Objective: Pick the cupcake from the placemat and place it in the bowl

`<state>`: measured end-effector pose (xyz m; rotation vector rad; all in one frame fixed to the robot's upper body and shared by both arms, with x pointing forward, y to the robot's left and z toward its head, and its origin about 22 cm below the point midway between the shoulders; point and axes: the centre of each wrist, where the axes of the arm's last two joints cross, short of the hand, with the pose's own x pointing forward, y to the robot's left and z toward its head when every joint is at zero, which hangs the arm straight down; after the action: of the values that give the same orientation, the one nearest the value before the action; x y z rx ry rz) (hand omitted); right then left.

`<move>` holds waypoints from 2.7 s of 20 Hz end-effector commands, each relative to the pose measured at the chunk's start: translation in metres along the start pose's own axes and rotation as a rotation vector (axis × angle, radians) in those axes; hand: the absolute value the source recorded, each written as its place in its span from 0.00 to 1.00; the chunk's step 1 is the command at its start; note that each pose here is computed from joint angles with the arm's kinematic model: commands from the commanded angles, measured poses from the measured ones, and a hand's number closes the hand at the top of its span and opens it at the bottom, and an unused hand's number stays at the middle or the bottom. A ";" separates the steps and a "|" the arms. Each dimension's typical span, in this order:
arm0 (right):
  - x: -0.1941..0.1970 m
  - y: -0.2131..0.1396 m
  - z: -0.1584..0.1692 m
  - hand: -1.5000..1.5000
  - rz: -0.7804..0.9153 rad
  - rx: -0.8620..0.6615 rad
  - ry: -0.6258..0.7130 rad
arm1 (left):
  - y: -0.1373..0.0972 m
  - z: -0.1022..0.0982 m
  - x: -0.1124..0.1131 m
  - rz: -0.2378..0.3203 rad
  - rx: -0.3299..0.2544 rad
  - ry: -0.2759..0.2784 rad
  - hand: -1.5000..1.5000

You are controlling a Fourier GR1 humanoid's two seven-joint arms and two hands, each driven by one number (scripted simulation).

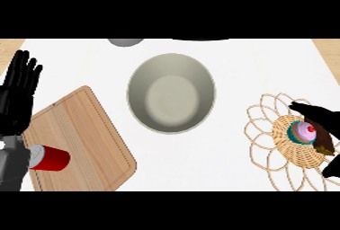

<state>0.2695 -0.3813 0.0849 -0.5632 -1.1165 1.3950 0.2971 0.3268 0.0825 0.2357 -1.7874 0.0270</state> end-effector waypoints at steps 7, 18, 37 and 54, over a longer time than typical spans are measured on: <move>-0.015 0.001 -0.017 0.00 -0.020 0.029 0.071 | 0.008 -0.007 0.007 -0.011 0.008 -0.002 0.50; -0.028 0.010 -0.041 1.00 0.024 -0.095 -0.021 | 0.014 0.010 0.008 0.022 -0.012 0.006 0.50; -0.038 0.132 0.091 1.00 -0.129 -0.293 0.865 | 0.048 0.026 -0.006 -0.058 0.159 0.059 0.50; 0.172 0.037 0.175 1.00 -0.222 -0.881 0.585 | 0.030 0.023 0.002 -0.029 0.078 0.029 0.50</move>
<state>0.1037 -0.3029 0.1210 -1.3109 -1.0468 0.5321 0.2667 0.3599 0.0814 0.3494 -1.7552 0.0851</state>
